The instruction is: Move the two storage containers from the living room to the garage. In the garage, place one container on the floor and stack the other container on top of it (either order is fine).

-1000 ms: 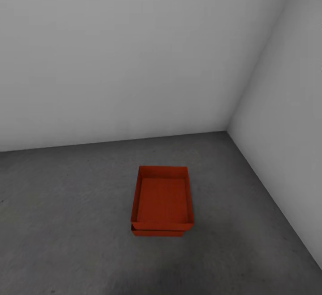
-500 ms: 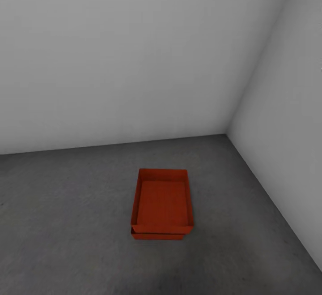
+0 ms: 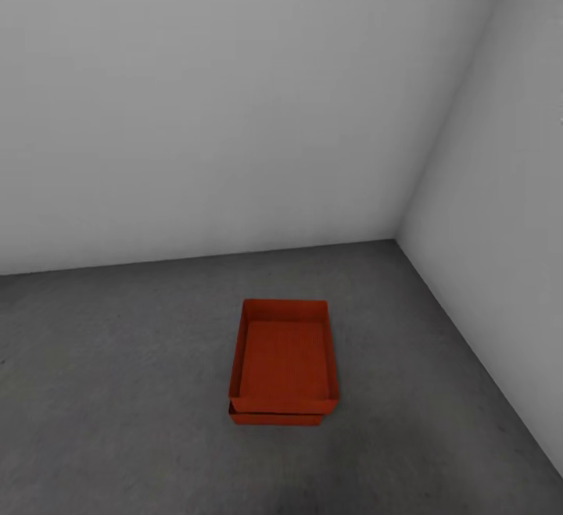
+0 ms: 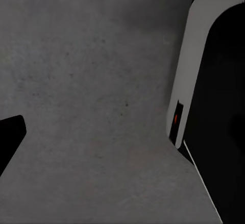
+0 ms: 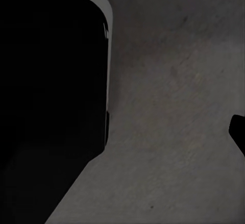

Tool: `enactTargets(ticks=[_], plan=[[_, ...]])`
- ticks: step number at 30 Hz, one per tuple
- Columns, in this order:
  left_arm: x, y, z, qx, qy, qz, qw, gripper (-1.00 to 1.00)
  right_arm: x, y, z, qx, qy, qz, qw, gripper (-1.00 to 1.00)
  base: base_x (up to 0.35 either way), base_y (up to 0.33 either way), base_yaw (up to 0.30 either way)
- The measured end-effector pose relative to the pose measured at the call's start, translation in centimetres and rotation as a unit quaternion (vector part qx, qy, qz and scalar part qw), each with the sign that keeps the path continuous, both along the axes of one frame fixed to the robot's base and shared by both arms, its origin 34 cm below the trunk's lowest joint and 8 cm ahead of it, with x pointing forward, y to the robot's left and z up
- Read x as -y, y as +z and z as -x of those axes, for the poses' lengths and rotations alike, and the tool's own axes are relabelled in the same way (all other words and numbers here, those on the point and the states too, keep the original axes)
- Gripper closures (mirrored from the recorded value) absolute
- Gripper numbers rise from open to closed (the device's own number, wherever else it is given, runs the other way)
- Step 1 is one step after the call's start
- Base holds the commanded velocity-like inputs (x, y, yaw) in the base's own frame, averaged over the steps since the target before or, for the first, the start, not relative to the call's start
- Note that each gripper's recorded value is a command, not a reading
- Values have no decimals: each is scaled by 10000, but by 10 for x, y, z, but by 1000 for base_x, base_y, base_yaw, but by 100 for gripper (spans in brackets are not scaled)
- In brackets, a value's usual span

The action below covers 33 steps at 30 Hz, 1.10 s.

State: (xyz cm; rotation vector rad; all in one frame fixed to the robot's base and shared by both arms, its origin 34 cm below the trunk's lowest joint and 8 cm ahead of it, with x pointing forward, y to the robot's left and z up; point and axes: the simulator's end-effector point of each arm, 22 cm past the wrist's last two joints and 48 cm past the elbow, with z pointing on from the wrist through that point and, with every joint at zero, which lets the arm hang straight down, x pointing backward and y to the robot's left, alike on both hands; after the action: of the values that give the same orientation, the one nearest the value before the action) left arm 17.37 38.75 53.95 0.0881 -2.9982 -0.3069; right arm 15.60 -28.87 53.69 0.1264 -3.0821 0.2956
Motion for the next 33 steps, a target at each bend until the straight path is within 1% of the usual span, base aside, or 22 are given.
enactTargets(ticks=[2, 4, 5, 6, 7, 8, 9, 12, 19, 33], plan=[[5, -1, -1, 20, -5, 37, 10000, -100, 0, 0, -1, 15, 2, 2, 10000, -100, 0, 0, 0], [16, -2, -3, 35, -4, 109, 9999, -100, 0, 0, -3, 32, 3, 2, 10000, -100, 0, 0, 0], [24, -4, -3, 44, -5, 156, 9999, -100, 1, 0, -3, 38, 2, 3, 10000, -100, 0, 0, 0], [39, -5, -4, 51, 7, 256, 9997, -100, 0, 0, -3, 44, 3, 1, 10000, -100, 0, 0, 0], [45, -6, -4, 60, 16, 289, 9996, -100, 0, 0, -4, 53, 3, 0, 10000, -100, 0, 0, 0], [58, -7, -5, 68, 26, 372, 9993, -100, 0, 0, -5, 62, 3, -3, 10000, -100, 0, 0, 0], [66, -8, -5, 76, 32, 422, 9991, -100, -1, 0, -6, 71, 2, -4, 10000, -100, 0, 0, 0], [78, -9, -7, 99, 39, 502, 9987, -100, -1, 0, -8, 94, 2, -5, 10000, -100, 0, 0, 0], [84, -9, -11, 154, 37, 540, 9984, -100, 1, 1, -12, 154, 8, 1, 9999, -100, 0, 0, 0], [85, -8, -20, 264, 30, 546, 9982, -100, -1, 2, -21, 261, 10, -6, 9997, -100, 0, 0, 0]])
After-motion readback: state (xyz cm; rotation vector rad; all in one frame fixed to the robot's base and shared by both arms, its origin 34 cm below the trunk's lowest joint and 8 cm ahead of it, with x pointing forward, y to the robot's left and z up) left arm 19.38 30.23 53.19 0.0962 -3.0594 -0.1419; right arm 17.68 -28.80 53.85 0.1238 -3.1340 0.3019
